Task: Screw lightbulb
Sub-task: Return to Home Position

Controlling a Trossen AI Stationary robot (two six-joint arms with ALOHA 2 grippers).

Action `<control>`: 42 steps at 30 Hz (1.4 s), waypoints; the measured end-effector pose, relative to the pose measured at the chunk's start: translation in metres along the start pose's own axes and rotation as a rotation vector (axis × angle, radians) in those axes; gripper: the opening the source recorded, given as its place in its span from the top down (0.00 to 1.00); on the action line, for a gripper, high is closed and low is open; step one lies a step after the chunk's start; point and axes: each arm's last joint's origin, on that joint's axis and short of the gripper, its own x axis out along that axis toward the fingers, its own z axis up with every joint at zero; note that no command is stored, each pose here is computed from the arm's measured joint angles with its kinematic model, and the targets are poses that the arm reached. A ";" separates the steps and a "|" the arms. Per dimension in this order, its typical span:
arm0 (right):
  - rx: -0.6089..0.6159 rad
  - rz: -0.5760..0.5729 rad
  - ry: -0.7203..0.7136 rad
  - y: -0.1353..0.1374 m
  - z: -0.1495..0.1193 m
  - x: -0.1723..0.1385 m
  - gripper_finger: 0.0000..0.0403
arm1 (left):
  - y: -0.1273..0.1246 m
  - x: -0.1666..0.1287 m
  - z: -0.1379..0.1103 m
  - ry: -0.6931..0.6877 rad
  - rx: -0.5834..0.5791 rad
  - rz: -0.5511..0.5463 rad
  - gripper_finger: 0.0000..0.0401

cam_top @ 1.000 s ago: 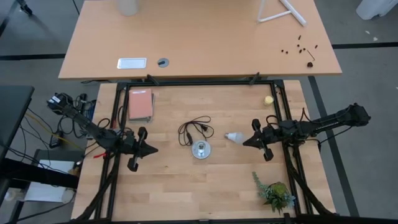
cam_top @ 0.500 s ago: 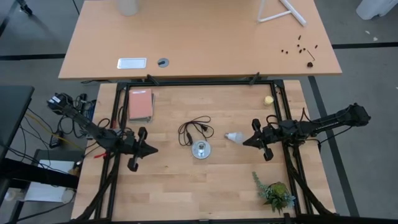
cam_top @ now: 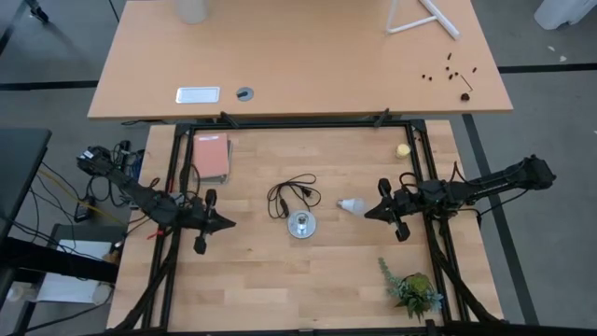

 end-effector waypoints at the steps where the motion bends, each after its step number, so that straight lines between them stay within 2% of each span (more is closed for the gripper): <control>1: 0.001 -0.002 0.013 0.000 -0.001 0.000 0.94 | 0.001 -0.001 -0.002 0.021 0.011 0.003 0.98; 3: 0.003 -0.008 0.063 -0.001 -0.006 -0.001 0.94 | 0.002 -0.003 -0.006 0.057 0.030 0.009 0.98; 10: 0.016 -0.041 0.324 -0.003 -0.030 -0.010 0.94 | 0.005 -0.006 -0.001 0.004 -0.006 0.012 0.98; 17: 0.010 -0.057 0.254 -0.003 -0.024 -0.012 0.94 | 0.008 -0.011 0.006 -0.077 -0.048 0.019 0.98; 24: 0.006 -0.046 0.118 -0.002 -0.012 -0.018 0.94 | 0.015 -0.015 0.013 -0.162 -0.089 0.054 0.98; 36: 0.000 -0.126 -0.103 -0.009 0.006 -0.032 0.94 | 0.031 -0.013 0.016 -0.191 -0.096 0.225 0.98; 42: 0.000 -0.186 -0.112 -0.015 0.007 -0.033 0.94 | 0.040 -0.012 0.017 -0.204 -0.098 0.325 0.98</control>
